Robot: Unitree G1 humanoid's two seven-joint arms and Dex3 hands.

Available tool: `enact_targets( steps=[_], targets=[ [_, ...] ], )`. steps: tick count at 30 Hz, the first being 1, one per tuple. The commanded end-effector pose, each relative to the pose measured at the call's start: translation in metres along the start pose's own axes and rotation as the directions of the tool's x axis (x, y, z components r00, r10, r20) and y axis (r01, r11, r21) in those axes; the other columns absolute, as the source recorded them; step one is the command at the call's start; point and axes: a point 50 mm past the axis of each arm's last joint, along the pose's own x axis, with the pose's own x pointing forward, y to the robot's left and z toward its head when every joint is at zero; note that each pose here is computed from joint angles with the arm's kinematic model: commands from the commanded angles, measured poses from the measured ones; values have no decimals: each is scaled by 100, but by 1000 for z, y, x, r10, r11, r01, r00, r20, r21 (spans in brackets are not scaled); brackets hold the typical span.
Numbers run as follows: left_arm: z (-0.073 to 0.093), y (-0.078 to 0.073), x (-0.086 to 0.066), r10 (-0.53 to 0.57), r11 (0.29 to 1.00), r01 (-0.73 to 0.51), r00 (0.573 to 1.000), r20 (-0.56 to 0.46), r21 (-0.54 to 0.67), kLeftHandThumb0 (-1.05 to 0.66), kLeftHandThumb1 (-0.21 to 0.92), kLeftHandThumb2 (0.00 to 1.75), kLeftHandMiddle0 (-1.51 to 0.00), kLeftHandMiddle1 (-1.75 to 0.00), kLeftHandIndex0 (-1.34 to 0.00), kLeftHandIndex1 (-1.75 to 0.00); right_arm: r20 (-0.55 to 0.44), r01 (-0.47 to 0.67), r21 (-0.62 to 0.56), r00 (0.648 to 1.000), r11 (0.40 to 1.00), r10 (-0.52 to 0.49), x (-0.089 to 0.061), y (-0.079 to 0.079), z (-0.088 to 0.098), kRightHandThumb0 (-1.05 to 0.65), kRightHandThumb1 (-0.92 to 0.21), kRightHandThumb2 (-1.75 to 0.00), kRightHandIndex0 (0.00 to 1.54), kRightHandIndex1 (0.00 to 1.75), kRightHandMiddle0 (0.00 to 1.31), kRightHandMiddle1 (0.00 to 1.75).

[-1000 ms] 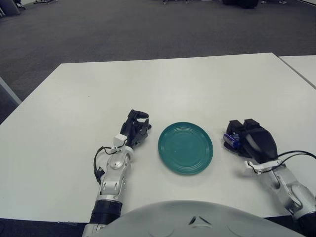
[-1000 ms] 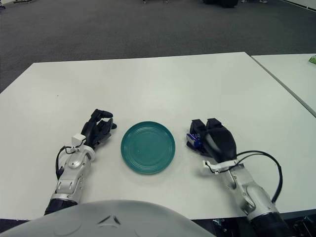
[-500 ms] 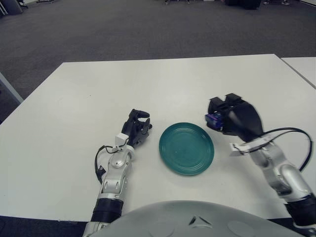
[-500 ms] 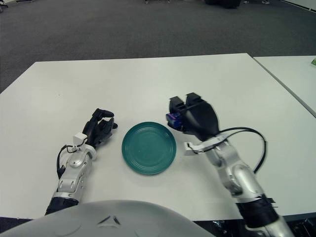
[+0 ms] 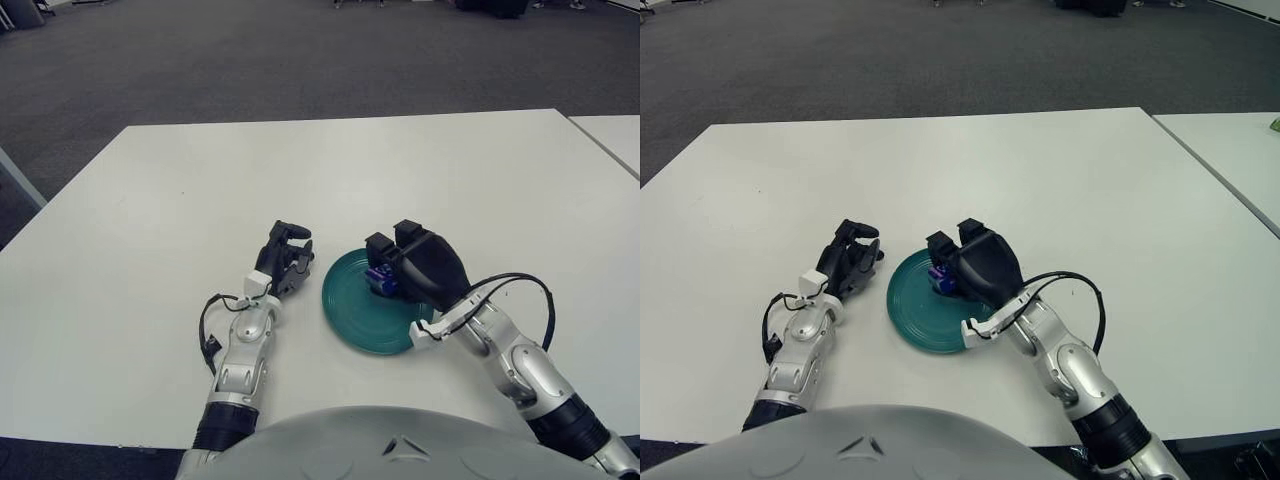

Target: Put the gum into the plate.

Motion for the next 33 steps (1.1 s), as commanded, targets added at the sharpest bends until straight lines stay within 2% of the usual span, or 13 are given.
enact_targets(
  steps=[1, 6, 11, 21, 23, 24, 25, 27, 28, 31, 32, 33],
  targets=[
    [-8, 2, -3, 9, 1000, -9, 999, -49, 6, -36, 92, 53, -40, -166, -20, -175, 34, 21, -17, 999, 1000, -20, 5, -5, 7, -45, -80, -83, 116, 175, 86, 175],
    [-7, 2, -2, 32, 999, -34, 998, -48, -39, -35, 92, 53, -38, -159, -19, -175, 44, -2, -10, 999, 1000, 3, 4, -3, 8, -45, -79, -84, 120, 175, 93, 175],
    [-8, 2, 1, 77, 993, -81, 996, -43, -87, -35, 92, 53, -38, -148, -18, -175, 48, -64, 13, 997, 998, 64, 3, 4, 10, -44, -78, -87, 119, 175, 92, 175],
    [-10, 0, 3, 73, 989, -78, 996, -41, -129, -35, 92, 53, -34, -133, -18, -175, 42, -74, 48, 997, 996, 72, 2, 11, 15, -44, -77, -89, 118, 175, 90, 175],
    [-11, -1, 3, 66, 986, -72, 997, -48, -148, -35, 92, 53, -33, -131, -18, -175, 37, -65, 45, 997, 997, 64, 2, 10, 14, -44, -64, -98, 113, 175, 69, 175],
    [-12, -1, 3, 63, 985, -71, 997, -51, -158, -35, 92, 53, -32, -130, -18, -175, 35, -62, 45, 998, 997, 61, 2, 10, 14, -43, -63, -96, 102, 175, 58, 175],
    [-12, -1, 3, 62, 983, -71, 997, -55, -168, -35, 92, 53, -32, -130, -18, -175, 32, -60, 46, 998, 997, 59, 2, 9, 13, -42, -63, -96, 98, 175, 54, 175],
    [-13, -1, 3, 62, 981, -72, 996, -59, -180, -53, 92, 70, -29, -130, -9, -150, 29, -59, 47, 998, 997, 58, 2, 8, 12, -41, -66, -89, 85, 175, 43, 175],
    [-14, 0, 3, 62, 980, -72, 996, -60, -185, -58, 92, 74, -27, -130, -6, -143, 28, -59, 46, 998, 997, 58, 2, 8, 12, -57, -75, -85, 80, 175, 37, 175],
    [-14, 0, 3, 68, 980, -77, 996, -51, -184, -63, 92, 79, -25, -129, -3, -136, 30, -59, 46, 998, 997, 57, 0, 4, 11, -76, -85, -81, 70, 175, 30, 174],
    [-14, 0, 3, 71, 980, -79, 996, -48, -182, -64, 92, 80, -24, -129, -3, -134, 32, -58, 47, 998, 997, 57, -1, 2, 11, -83, -88, -82, 51, 170, 23, 170],
    [-14, 0, 3, 73, 980, -80, 996, -46, -180, -65, 92, 81, -24, -129, -2, -133, 33, -58, 47, 998, 997, 57, -2, 2, 11, -87, -89, -83, 39, 168, 19, 168]
  ],
)
